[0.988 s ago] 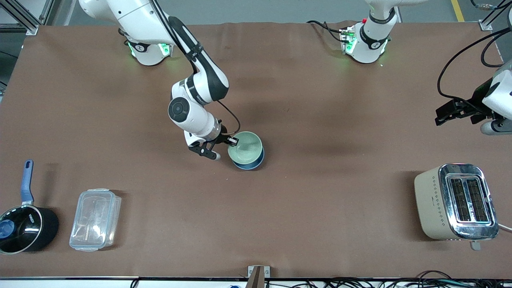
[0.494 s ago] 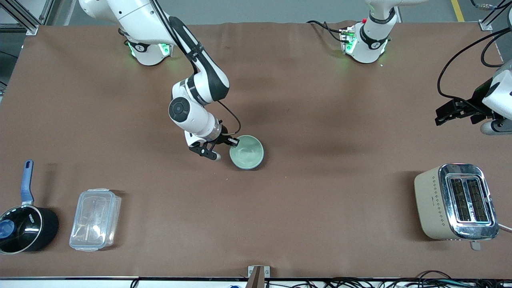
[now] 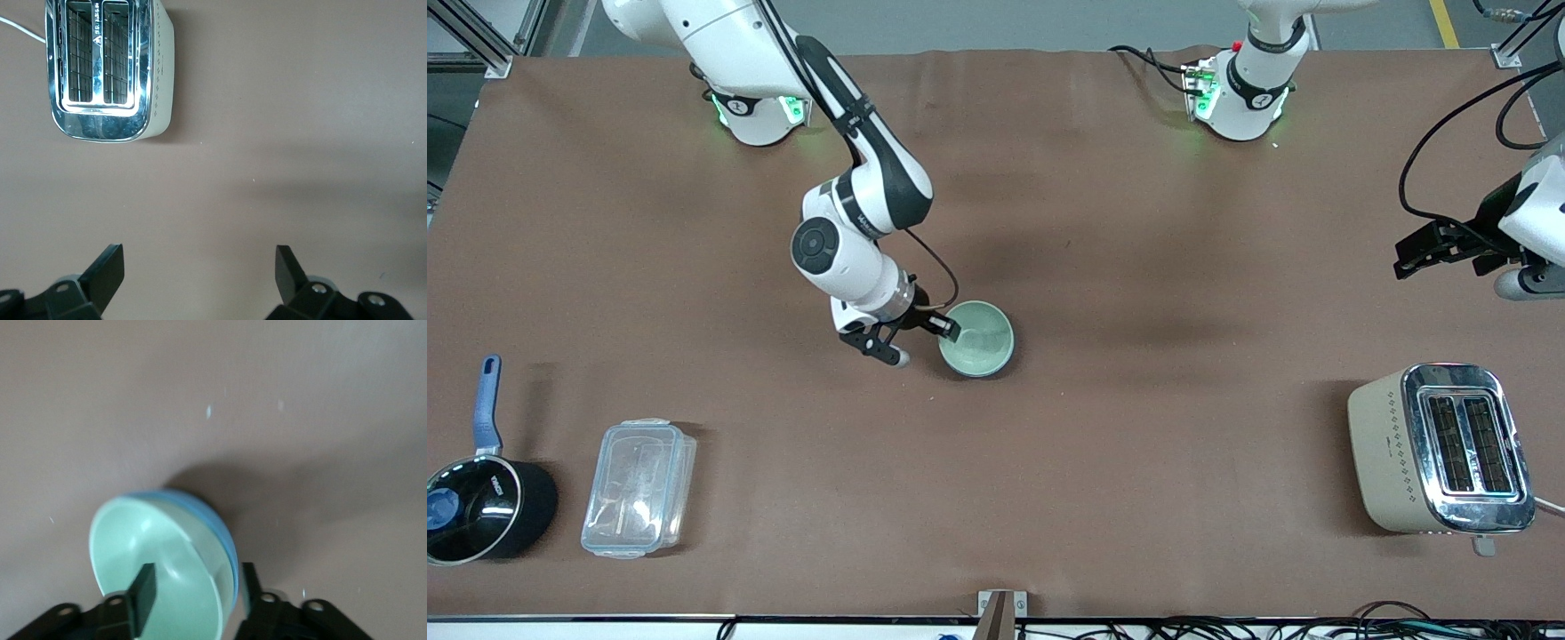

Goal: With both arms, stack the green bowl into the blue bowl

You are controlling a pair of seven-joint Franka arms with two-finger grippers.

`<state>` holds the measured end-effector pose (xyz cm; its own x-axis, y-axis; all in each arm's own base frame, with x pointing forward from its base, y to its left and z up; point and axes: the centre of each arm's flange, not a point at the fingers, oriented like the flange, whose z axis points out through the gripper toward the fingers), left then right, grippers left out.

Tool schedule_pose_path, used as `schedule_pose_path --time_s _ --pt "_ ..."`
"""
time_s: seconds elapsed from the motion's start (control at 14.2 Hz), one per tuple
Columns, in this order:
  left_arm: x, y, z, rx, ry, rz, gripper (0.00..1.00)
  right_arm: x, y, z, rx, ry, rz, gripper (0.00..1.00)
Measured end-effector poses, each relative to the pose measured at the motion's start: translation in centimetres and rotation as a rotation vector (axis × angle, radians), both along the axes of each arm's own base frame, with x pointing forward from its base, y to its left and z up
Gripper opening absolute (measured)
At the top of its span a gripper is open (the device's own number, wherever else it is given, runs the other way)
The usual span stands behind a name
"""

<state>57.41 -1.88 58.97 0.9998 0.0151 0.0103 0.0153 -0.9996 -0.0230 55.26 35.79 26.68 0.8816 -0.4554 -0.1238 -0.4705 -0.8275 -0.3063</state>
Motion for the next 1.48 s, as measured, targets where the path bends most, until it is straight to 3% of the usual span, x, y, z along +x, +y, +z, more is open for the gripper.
schedule_pose_path --time_s 0.21,0.28,0.56,0.78,1.13,1.48 --pt "0.0 0.0 0.1 0.0 -0.002 -0.022 1.0 3.3 -4.1 4.5 -0.103 -0.077 0.041 0.95" --pt "-0.1 0.0 0.2 0.0 -0.004 -0.025 1.0 4.1 -5.8 6.5 -0.144 -0.085 0.054 1.0" --pt "-0.6 -0.4 1.4 -0.003 -0.025 -0.033 1.0 6.1 -13.2 14.8 -0.306 -0.102 0.073 1.0" --pt "-1.3 -0.9 2.8 -0.028 -0.047 -0.035 1.0 6.5 -20.1 20.5 -0.35 -0.129 0.124 1.0" --pt "-1.8 -1.2 3.5 -0.029 -0.055 -0.042 1.0 4.1 -30.5 28.4 -0.347 -0.129 0.156 1.0" --pt "-1.8 -1.2 3.5 -0.029 -0.053 -0.044 1.0 -0.7 -33.1 34.6 -0.363 -0.083 0.212 1.0"
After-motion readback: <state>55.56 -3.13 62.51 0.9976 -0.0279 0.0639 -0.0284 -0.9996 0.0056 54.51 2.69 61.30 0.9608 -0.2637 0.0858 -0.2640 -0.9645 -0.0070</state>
